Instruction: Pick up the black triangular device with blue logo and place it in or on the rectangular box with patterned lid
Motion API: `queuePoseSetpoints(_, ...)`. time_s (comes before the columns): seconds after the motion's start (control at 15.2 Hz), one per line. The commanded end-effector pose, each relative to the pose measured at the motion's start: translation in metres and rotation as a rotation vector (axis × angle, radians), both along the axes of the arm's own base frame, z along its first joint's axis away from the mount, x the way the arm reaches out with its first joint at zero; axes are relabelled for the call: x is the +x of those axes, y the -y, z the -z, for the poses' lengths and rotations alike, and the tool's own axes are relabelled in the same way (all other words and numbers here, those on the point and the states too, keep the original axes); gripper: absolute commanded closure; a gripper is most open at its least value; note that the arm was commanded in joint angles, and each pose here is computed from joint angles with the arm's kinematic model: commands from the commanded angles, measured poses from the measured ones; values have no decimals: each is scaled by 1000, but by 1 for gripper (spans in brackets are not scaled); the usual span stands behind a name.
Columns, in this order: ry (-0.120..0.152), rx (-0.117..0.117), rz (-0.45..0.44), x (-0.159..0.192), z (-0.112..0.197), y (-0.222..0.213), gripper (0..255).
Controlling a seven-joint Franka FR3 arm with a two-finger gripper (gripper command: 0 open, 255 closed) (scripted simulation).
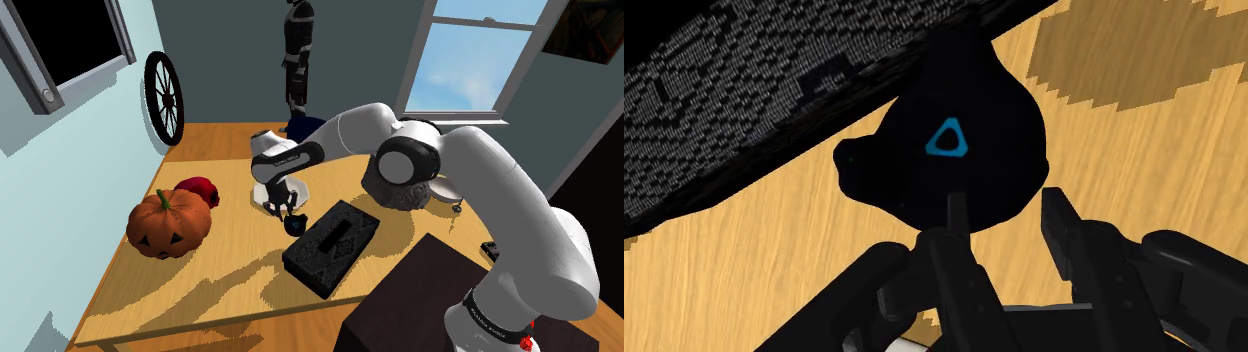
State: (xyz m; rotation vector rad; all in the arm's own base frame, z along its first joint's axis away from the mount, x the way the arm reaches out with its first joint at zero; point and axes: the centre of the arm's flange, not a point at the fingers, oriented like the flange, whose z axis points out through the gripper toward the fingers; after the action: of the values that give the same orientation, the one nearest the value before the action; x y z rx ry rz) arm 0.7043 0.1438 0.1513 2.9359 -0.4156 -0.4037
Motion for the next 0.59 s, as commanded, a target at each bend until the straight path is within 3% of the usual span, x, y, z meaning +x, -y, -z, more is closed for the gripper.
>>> queuePoseSetpoints(0.0,0,0,0,1,-10,0,255)
queuePoseSetpoints(0.53,0,0,0,1,-53,0,255)
